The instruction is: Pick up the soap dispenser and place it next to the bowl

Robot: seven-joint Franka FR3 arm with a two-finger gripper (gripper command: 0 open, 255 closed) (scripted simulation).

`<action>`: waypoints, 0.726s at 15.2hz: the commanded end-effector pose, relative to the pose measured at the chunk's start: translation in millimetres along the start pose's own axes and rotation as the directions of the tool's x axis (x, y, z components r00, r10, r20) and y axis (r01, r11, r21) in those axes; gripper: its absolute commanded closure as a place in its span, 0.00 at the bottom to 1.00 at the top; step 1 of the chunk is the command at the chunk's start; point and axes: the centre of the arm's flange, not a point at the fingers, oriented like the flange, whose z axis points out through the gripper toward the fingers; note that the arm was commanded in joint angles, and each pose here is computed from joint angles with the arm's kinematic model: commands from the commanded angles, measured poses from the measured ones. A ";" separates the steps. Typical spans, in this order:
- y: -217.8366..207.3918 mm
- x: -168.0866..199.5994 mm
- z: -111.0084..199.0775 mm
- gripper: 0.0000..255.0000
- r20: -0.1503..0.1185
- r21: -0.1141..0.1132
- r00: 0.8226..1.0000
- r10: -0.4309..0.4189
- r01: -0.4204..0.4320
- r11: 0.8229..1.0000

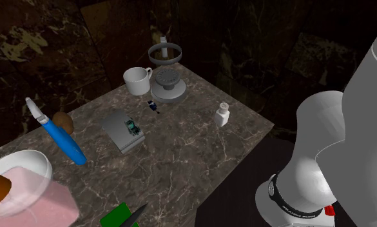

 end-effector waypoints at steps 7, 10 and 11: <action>-3.4 5.0 42.9 1.00 0.000 0.000 1.000 0.001 -0.001 1.000; -4.7 6.5 58.6 1.00 0.000 0.000 1.000 0.001 -0.001 1.000; -5.1 7.0 63.8 1.00 0.000 0.000 1.000 0.001 -0.001 1.000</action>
